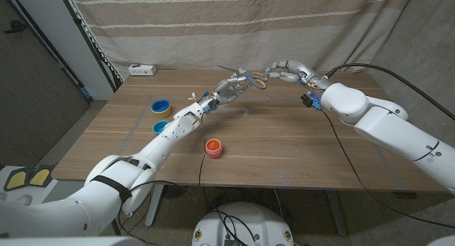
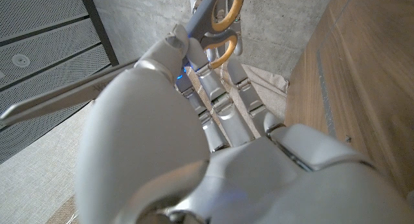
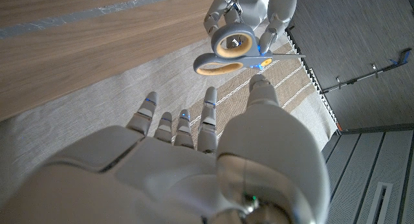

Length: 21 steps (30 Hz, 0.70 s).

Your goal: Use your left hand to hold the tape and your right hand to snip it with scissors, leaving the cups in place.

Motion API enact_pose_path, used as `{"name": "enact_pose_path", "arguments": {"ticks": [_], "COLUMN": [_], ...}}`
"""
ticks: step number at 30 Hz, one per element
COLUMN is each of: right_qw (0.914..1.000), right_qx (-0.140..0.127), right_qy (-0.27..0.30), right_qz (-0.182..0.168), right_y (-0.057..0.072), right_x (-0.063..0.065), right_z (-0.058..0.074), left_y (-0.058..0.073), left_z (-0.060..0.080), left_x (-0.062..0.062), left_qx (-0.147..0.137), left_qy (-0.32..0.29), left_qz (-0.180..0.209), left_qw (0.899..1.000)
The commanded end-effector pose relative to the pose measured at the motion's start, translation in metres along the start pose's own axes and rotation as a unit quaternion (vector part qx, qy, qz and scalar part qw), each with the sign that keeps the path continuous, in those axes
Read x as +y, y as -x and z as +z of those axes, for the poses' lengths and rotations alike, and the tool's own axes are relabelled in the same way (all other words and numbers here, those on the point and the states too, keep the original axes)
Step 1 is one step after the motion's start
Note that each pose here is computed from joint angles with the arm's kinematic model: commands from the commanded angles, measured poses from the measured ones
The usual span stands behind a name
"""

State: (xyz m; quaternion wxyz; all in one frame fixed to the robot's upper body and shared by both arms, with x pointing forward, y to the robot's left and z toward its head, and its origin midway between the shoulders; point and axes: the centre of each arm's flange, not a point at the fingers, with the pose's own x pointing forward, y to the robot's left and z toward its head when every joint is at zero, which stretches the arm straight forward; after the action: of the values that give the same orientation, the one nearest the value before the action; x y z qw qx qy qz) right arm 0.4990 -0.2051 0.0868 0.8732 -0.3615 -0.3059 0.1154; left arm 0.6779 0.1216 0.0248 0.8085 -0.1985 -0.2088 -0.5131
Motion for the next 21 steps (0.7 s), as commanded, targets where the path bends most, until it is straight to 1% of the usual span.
{"name": "enact_pose_path", "arguments": {"ticks": [1,10,21], "right_qw": [0.9996,0.999,0.9989], "right_qx": [0.019,0.032,0.029], "right_qy": [0.021,0.031,0.036], "right_qz": [0.0,0.007,0.006], "right_y": [0.0012,0.0009,0.0002], "right_x": [-0.0002,-0.0022,-0.0029], "right_z": [0.0014,0.0014,0.0022], "left_y": [-0.0013,-0.0025,-0.0047], "left_z": [-0.0018,-0.0032,-0.0038], "left_x": [-0.002,-0.0025,-0.0017], "left_qx": [0.001,0.003,0.005], "left_qy": [0.002,0.007,0.008], "left_qz": [-0.009,-0.016,-0.02], "left_qw": [1.0,1.0,1.0]}}
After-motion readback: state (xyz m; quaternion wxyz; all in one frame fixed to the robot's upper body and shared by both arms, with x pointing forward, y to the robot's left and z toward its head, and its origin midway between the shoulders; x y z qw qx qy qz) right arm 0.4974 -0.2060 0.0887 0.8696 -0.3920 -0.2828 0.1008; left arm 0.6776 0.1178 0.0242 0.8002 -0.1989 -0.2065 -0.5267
